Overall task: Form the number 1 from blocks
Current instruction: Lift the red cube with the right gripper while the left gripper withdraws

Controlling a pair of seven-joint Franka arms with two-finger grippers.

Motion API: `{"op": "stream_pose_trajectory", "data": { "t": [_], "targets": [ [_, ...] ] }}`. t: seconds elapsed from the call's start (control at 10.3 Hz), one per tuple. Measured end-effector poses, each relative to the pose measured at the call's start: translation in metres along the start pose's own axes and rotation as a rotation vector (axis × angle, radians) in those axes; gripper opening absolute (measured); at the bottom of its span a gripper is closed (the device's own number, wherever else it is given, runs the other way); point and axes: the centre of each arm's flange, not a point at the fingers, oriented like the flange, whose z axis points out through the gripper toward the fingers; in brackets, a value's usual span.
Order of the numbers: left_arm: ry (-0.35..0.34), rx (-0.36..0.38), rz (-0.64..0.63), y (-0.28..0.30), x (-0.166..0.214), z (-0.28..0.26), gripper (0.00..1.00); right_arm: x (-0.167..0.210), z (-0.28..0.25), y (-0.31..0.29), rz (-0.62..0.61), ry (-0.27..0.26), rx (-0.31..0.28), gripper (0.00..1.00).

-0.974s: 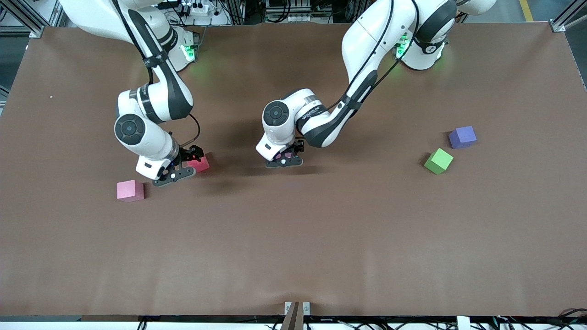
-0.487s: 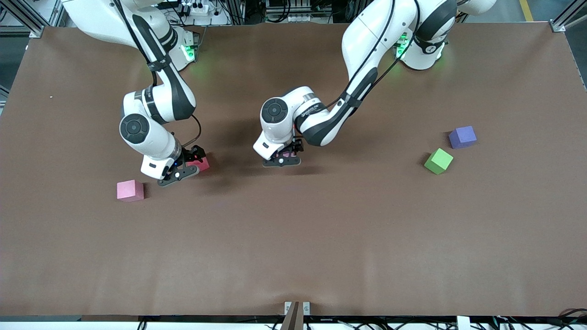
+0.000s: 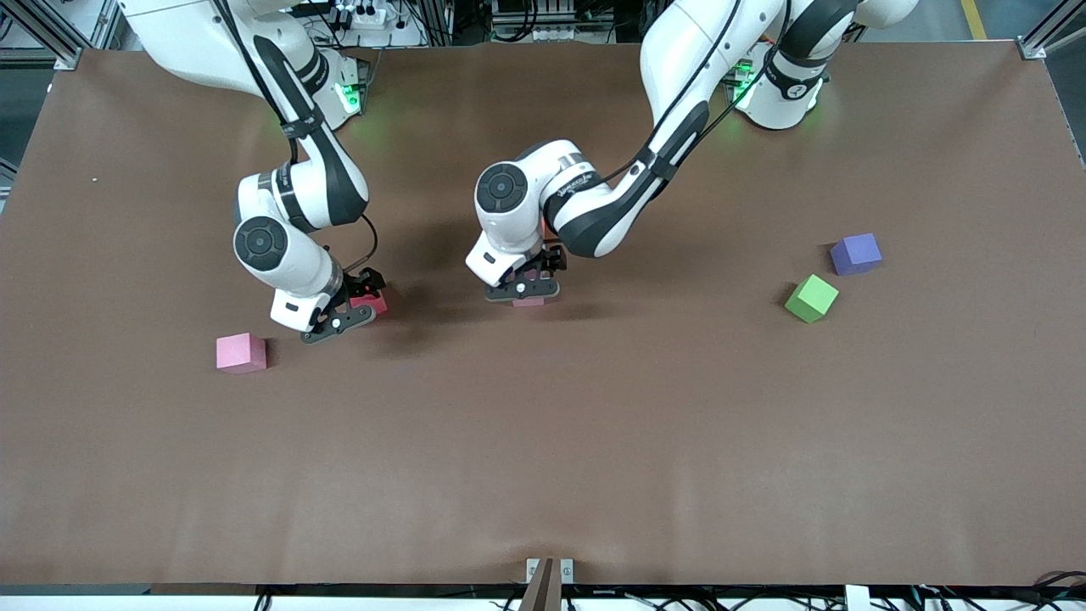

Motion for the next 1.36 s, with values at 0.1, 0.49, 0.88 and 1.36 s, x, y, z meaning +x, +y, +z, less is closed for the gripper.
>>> {"op": "stream_pose_trajectory", "data": {
  "t": [0.1,0.49,0.88,1.36],
  "targets": [
    [0.001,0.015,-0.020,-0.006,0.002,-0.016,1.00,-0.001,0.004,-0.001,0.001,-0.006,0.003,1.00],
    [0.026,0.024,-0.238,-0.081,0.068,-0.074,1.00,0.000,0.013,-0.013,-0.009,-0.012,0.009,0.99],
    [0.060,-0.014,-0.426,-0.192,0.148,-0.121,1.00,0.000,0.025,-0.012,-0.005,-0.009,0.008,0.95],
    [0.133,-0.048,-0.479,-0.295,0.184,-0.204,1.00,0.000,0.028,-0.005,0.018,0.000,0.012,0.83]
  ]
}}
